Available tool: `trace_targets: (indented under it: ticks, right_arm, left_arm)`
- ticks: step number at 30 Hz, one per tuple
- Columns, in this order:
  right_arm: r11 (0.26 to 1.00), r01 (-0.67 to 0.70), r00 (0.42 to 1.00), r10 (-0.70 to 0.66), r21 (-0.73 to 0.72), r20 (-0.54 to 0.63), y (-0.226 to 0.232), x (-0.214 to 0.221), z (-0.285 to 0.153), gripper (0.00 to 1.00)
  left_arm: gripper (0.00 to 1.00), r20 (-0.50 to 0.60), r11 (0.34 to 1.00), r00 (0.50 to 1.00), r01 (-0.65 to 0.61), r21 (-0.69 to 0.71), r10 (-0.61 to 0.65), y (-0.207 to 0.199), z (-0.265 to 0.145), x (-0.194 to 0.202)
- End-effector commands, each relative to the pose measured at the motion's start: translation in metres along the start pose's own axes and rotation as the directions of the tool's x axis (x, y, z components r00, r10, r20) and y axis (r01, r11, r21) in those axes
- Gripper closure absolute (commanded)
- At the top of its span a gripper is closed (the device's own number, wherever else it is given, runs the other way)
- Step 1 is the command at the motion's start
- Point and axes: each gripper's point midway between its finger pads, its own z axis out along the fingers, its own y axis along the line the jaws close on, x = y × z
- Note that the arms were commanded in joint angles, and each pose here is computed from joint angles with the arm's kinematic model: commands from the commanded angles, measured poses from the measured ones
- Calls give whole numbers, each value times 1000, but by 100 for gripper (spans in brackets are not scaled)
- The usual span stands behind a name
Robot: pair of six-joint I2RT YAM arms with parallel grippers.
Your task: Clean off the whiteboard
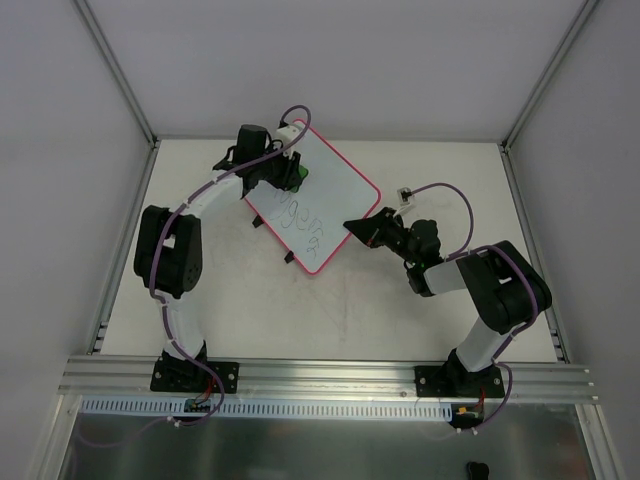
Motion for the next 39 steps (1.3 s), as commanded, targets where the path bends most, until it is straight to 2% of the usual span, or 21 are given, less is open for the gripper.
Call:
trace_targets:
  ticks: [1,7,11,14,17,21,24,31,33,39]
  right_arm:
    - [941,251,963,-218,-228,162,64,-36,5,100]
    - [941,247,964,-214,-229,161,63,-36,5,100]
    - [941,245,964,-212,-233,158,65,-36,6,100]
    - [941,244,965,-211,-234,158,64,-36,5,100]
    - [941,242,965,-209,-235,158,65,-37,4,100]
    - [942,242,965,-208,-234,160,65,-37,4,100]
    - [941,240,965,-206,-238,160,66,-38,3,100]
    - [940,241,965,-206,-243,159,68,-38,2,100]
    - [939,242,965,-207,-243,160,68,-38,2,100]
    - [939,246,964,-210,-242,163,69,-39,1,100]
  left_arm:
    - [100,-145,999,989,32,41,-26,-25,16,47]
    - [100,-146,970,961,241,23,-235,4,9,58]
    - [100,-131,916,909,400,12,-395,30,-3,69]
    - [100,-133,896,888,444,-4,-441,35,-6,76]
    - [100,-119,859,850,506,-79,-512,49,-16,85]
    - [100,-97,788,784,597,-153,-613,64,-27,100]
    - [100,-101,773,770,610,-173,-630,65,-26,107]
    - [100,-86,764,765,614,-196,-638,62,-33,112]
    - [100,-86,786,783,604,-130,-616,46,-29,105]
    - [100,-117,863,855,496,-96,-505,13,-23,99]
